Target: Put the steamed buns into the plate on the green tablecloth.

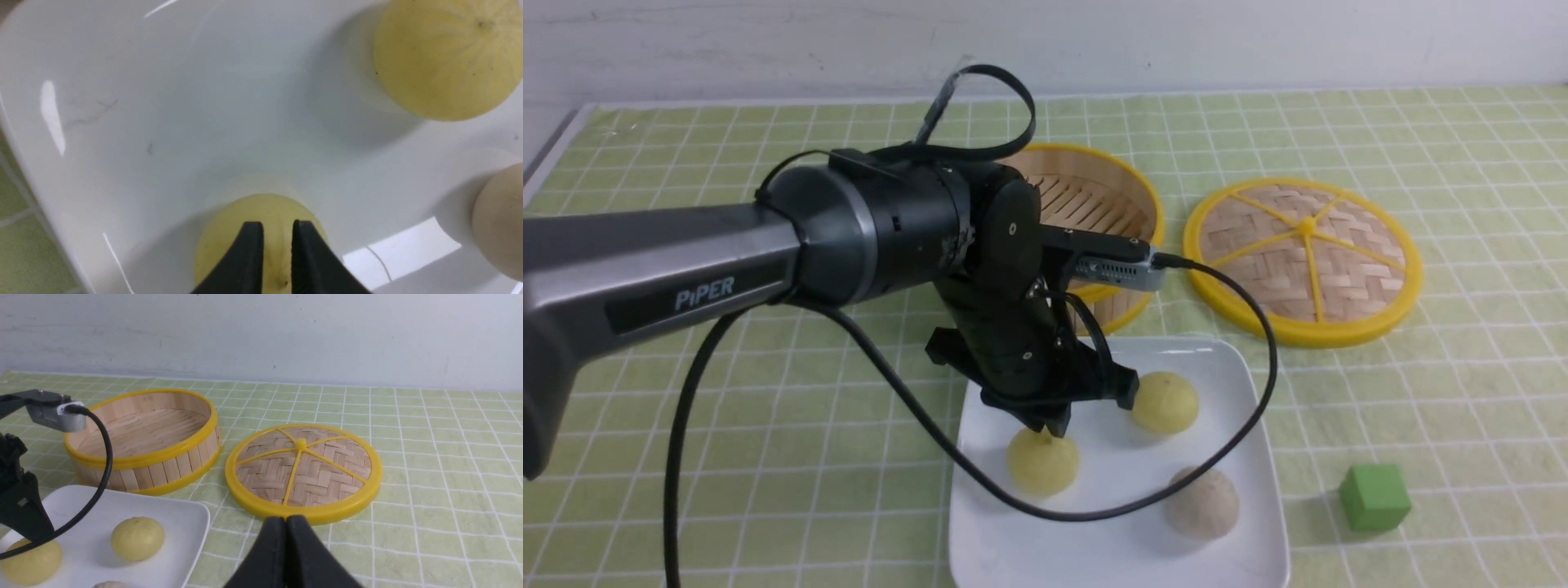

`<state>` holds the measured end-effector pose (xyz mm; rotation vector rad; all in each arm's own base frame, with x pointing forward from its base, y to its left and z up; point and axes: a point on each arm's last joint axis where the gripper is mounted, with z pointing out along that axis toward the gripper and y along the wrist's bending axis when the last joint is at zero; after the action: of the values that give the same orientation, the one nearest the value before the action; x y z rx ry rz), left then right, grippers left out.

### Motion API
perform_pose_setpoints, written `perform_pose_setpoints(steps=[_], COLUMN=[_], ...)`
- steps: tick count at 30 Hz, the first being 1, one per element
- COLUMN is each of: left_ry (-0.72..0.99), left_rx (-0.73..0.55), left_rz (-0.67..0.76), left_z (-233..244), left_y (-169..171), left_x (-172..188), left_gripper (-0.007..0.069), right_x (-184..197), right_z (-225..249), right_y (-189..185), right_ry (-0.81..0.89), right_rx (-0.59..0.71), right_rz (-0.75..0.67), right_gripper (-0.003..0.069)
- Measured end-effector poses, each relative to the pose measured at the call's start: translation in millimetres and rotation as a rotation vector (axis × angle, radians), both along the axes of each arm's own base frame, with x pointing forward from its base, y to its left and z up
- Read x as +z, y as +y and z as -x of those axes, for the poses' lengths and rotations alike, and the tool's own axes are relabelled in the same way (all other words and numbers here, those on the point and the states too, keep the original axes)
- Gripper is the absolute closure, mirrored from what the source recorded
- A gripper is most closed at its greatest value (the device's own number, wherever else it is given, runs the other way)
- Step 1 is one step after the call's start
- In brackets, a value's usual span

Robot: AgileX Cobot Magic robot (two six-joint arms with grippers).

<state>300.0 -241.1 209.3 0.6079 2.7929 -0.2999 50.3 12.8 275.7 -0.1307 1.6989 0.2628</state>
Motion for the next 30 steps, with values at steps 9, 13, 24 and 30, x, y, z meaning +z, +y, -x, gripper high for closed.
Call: perform_pose_setpoints(steps=[9,13,24,30], left_ry=[-0.017,-0.021,-0.061,-0.163], left_rx=[-0.007,-0.008,-0.017,-0.031], left_rz=[-0.007,-0.008,-0.002,0.024], left_z=[-1,-2,3,23], left_y=[0,1,6,25], left_x=[0,0,20,77], left_gripper=[0.0500,0.0498,0.0503,0.0592], right_x=[-5,-33,-104,-104], right_z=[-1,-1,-1,-1], right_y=[0,-1,-12,-13], right_ry=[0.003,0.039,0.195,0.188], right_rx=[-0.001,-0.021,-0.203,-0.225], right_rz=[0.003,0.013,0.083,0.083], right_gripper=[0.0638,0.0632,0.0621,0.0613])
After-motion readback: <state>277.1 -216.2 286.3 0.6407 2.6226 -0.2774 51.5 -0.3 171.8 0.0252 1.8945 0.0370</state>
